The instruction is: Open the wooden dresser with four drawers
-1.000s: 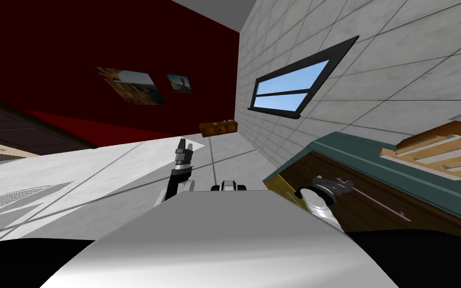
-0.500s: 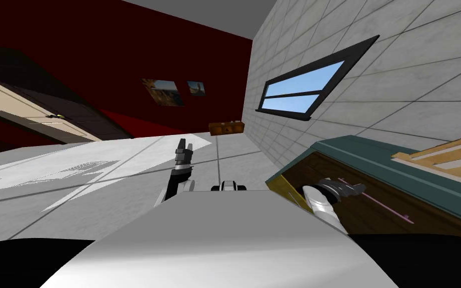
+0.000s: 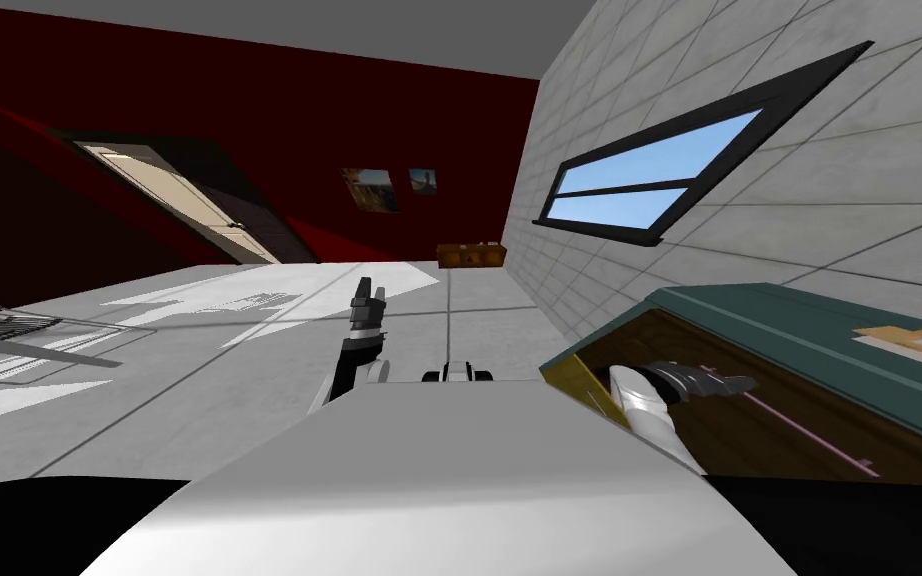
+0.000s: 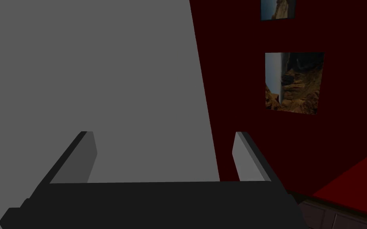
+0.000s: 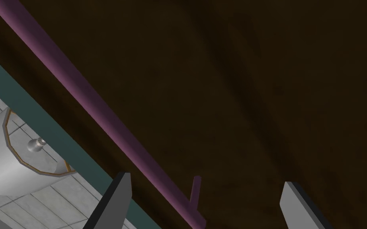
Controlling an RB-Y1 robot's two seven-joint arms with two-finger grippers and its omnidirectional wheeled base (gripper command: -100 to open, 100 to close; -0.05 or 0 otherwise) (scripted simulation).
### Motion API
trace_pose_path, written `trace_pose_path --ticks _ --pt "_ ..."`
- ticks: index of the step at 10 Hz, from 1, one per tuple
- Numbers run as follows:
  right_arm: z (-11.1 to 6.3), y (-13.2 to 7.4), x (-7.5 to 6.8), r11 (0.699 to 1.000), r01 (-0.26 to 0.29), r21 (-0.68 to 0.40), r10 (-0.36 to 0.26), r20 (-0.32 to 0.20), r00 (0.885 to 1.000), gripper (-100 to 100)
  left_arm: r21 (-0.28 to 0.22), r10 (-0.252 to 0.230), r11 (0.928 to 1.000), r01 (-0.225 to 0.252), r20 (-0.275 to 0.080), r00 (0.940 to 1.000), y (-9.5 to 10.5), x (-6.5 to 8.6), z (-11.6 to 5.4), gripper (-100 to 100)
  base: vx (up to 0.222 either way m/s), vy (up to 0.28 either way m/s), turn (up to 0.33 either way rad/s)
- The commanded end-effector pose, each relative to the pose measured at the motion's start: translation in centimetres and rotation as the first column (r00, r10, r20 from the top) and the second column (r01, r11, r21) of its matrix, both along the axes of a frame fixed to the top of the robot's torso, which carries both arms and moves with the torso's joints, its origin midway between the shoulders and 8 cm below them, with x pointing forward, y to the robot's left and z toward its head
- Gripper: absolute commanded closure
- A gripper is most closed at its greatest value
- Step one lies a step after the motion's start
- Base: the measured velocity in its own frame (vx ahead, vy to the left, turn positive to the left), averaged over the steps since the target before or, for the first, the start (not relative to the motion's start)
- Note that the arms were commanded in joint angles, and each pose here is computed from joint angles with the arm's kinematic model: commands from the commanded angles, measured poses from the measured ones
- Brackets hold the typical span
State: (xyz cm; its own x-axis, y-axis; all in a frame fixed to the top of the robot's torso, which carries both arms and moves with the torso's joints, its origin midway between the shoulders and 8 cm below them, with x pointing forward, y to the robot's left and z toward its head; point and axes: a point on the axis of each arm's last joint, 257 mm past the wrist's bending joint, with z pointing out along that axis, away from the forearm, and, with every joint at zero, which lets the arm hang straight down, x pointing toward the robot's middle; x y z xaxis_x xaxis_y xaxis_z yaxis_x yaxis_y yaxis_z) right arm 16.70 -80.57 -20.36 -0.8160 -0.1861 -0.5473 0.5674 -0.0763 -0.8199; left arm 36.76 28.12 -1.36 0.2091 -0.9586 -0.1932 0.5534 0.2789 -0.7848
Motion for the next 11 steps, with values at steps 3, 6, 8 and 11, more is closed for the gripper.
trace_pose_path --ticks 3,6,8,11 --pt "-0.2 2.4 1.9 0.991 -0.135 -0.017 0.135 -0.005 0.991 100 0.000 0.001 1.0000 -0.001 -0.001 1.0000 0.0 0.0 0.0 0 0.225 -0.011 -0.416" --pt "-0.8 4.9 3.4 0.969 -0.247 -0.010 0.247 -0.010 0.969 100 0.000 0.000 1.0000 0.000 -0.001 1.0000 0.0 0.0 0.0 0 0.253 0.027 -0.391" --pt "-1.1 6.9 4.5 0.946 -0.325 -0.002 0.325 -0.003 0.946 100 0.000 0.000 1.0000 0.000 -0.001 1.0000 0.0 0.0 0.0 0 0.233 0.053 -0.427" --pt "-0.1 5.6 4.0 0.954 -0.299 -0.022 0.299 -0.003 0.954 100 0.000 0.000 1.0000 0.000 0.000 1.0000 0.0 0.0 0.0 0 0.066 0.043 -0.073"
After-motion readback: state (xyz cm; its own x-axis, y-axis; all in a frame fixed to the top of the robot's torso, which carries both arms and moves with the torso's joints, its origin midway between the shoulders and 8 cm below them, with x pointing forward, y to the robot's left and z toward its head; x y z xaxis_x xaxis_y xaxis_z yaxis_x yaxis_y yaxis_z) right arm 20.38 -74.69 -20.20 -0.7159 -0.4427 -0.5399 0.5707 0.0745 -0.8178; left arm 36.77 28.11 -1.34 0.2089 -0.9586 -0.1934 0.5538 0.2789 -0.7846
